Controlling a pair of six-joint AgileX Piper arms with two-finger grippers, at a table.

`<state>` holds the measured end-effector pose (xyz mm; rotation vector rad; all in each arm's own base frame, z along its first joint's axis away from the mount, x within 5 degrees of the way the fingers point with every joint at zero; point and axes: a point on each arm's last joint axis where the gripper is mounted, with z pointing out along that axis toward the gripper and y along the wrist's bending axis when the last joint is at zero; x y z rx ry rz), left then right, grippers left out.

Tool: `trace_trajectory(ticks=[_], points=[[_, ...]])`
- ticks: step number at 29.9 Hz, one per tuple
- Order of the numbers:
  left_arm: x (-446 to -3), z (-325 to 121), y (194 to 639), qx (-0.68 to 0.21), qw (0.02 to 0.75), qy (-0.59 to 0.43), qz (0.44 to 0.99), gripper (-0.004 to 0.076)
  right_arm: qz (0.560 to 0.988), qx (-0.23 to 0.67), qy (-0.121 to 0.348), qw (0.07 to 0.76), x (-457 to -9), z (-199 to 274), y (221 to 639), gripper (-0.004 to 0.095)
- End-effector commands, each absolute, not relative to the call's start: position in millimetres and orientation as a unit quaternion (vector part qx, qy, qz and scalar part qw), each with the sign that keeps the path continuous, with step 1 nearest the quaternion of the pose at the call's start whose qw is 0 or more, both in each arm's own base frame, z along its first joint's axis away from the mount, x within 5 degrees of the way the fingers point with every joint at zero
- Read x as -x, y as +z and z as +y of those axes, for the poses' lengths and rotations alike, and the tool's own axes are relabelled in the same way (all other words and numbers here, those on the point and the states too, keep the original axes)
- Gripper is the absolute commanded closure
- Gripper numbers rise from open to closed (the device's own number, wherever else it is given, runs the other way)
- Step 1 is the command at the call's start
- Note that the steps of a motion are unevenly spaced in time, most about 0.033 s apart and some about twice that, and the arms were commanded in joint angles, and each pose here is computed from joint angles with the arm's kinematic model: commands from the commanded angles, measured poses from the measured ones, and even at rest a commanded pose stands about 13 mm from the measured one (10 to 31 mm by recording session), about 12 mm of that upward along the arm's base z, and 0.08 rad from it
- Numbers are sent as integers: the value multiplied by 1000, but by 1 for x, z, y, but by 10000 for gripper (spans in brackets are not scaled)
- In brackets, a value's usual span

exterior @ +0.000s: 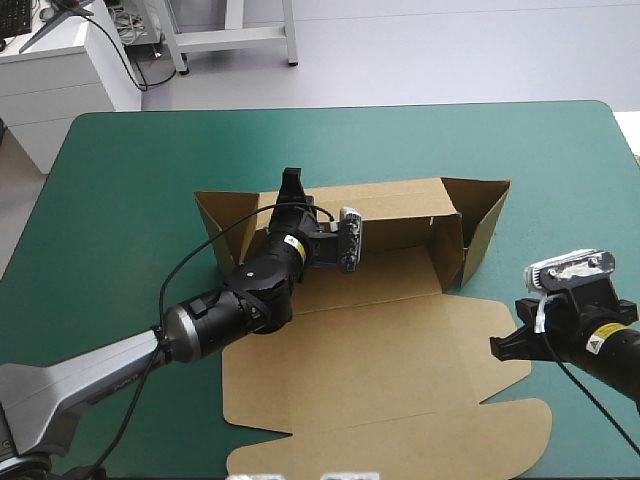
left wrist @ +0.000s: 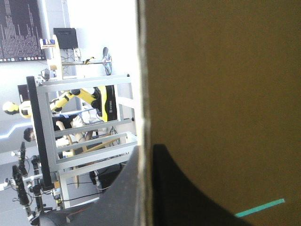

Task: Fold the box

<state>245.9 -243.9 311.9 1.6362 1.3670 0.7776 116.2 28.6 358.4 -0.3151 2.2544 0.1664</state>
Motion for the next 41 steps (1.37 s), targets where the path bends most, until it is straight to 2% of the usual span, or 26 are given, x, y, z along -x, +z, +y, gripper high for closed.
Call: trace_trajectory(ticks=[1,6,9,12,17,20,26,30,38,41], points=[[-239,-237,311,-647,420,306,558,732,873,116,67,469,-118,28,379,927],[-235,-230,302,-654,414,315,549,732,862,114,71,488,-117,28,397,908],[-232,-225,299,-651,419,320,546,732,861,108,75,491,-120,29,411,835],[-232,-225,299,-651,418,321,546,732,860,106,77,493,-130,30,423,665],[-232,-225,300,-651,420,323,543,732,854,106,79,503,-148,33,446,207],[-234,-223,300,-639,424,318,558,732,852,108,73,507,-158,34,460,89],[-245,-212,300,-621,419,324,578,732,844,109,51,522,-186,35,488,88],[-246,-212,300,-623,423,322,573,732,855,112,46,504,-209,38,497,88],[-247,-211,300,-624,426,319,571,732,875,100,49,471,-284,47,491,88],[-247,-211,300,-624,426,319,571,732,882,83,65,460,-311,43,484,88]])
